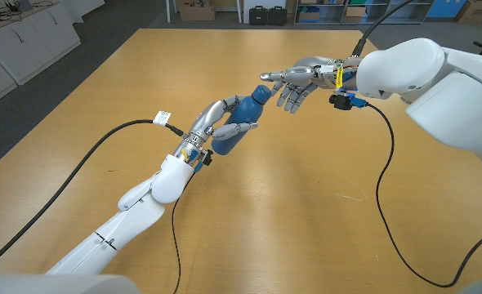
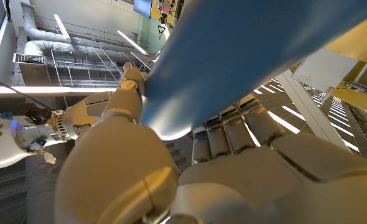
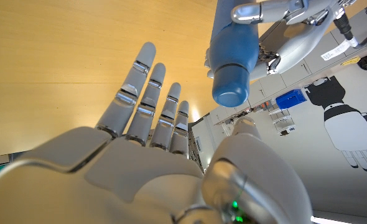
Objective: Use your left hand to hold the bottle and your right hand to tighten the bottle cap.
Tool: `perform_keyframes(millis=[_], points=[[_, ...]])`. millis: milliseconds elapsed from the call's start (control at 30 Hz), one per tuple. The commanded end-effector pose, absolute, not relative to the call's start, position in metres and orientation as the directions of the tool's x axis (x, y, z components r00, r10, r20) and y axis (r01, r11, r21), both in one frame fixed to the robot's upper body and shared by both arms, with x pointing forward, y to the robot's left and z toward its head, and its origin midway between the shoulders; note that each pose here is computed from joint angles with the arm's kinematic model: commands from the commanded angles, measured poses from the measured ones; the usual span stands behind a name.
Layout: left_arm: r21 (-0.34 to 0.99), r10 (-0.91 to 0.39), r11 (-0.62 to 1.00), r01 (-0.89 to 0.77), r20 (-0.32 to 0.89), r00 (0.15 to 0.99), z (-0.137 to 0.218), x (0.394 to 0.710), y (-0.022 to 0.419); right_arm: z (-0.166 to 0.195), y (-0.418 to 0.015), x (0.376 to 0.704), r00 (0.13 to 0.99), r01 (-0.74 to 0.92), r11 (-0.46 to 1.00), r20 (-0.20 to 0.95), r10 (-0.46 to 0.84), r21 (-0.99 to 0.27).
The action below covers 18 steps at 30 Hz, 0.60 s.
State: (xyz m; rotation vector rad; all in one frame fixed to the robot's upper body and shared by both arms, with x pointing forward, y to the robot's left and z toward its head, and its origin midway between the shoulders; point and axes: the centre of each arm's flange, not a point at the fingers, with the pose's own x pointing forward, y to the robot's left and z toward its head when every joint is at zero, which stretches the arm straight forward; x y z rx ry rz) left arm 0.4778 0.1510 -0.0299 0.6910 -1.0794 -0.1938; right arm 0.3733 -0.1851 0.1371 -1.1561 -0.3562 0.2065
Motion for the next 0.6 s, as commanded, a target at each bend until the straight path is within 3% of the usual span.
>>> perform_keyframes(millis=[33,267,600], points=[[0.575,-0.492,0.818,-0.024,0.721,0.488,-0.03,0.491,0.158,0.139,-0.196,0.375,0.845,0.111,0.412,0.305,0.44,-0.904],[0.594,-0.565,0.798,0.102,0.679,0.468,-0.027,0.498,0.156,0.147,-0.191,0.373,0.787,0.226,0.295,0.353,0.507,-0.928],[0.608,-0.604,0.778,0.16,0.653,0.456,-0.025,0.501,0.156,0.158,-0.173,0.371,0.79,0.257,0.121,0.28,0.545,-0.959]])
